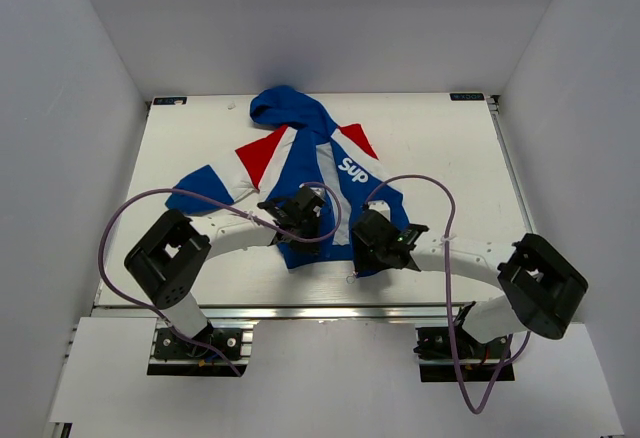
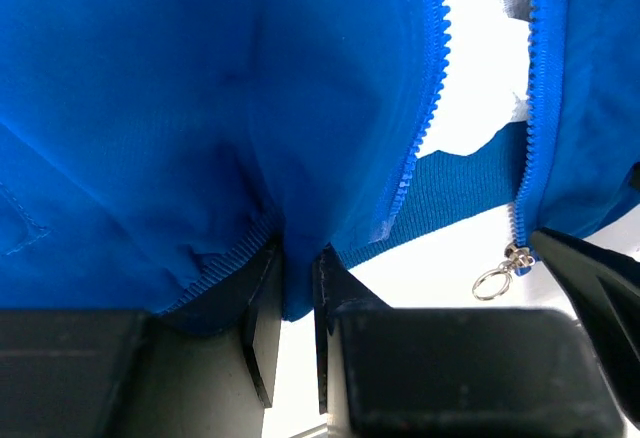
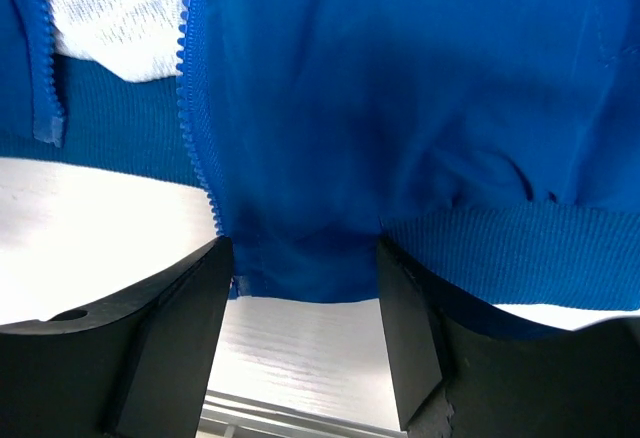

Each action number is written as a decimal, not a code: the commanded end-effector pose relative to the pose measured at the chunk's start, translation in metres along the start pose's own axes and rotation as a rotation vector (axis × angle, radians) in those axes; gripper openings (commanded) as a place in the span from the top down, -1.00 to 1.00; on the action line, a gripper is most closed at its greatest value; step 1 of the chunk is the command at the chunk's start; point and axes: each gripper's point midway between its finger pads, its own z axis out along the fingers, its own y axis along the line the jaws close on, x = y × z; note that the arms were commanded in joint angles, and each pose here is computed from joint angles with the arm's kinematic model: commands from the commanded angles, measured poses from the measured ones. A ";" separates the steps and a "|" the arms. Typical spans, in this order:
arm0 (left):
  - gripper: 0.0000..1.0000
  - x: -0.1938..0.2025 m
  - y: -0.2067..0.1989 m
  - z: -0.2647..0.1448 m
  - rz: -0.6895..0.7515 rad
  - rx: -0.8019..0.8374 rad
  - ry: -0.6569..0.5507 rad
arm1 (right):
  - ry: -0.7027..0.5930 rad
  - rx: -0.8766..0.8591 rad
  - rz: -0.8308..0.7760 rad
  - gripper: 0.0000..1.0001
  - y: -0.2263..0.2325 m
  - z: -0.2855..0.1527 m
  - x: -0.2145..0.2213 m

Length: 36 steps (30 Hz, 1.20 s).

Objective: Zip up the jacket

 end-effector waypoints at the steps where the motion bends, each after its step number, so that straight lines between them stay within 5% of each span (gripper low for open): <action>1: 0.46 -0.009 -0.006 -0.014 -0.003 0.032 -0.041 | -0.012 0.026 0.021 -0.30 0.001 0.005 -0.003; 14: 0.46 -0.011 -0.003 -0.014 -0.014 0.008 -0.047 | 0.126 0.109 -0.053 -0.34 -0.019 0.010 0.039; 23: 0.46 -0.018 0.001 -0.018 -0.016 -0.029 -0.062 | 0.233 0.308 -0.026 -0.16 -0.053 0.014 0.072; 31: 0.46 -0.018 0.002 -0.018 -0.019 -0.037 -0.062 | 0.205 0.345 -0.003 0.43 -0.060 0.010 0.069; 36: 0.46 -0.021 -0.001 -0.021 -0.018 -0.028 -0.071 | 0.136 0.221 -0.008 0.89 -0.039 0.004 0.050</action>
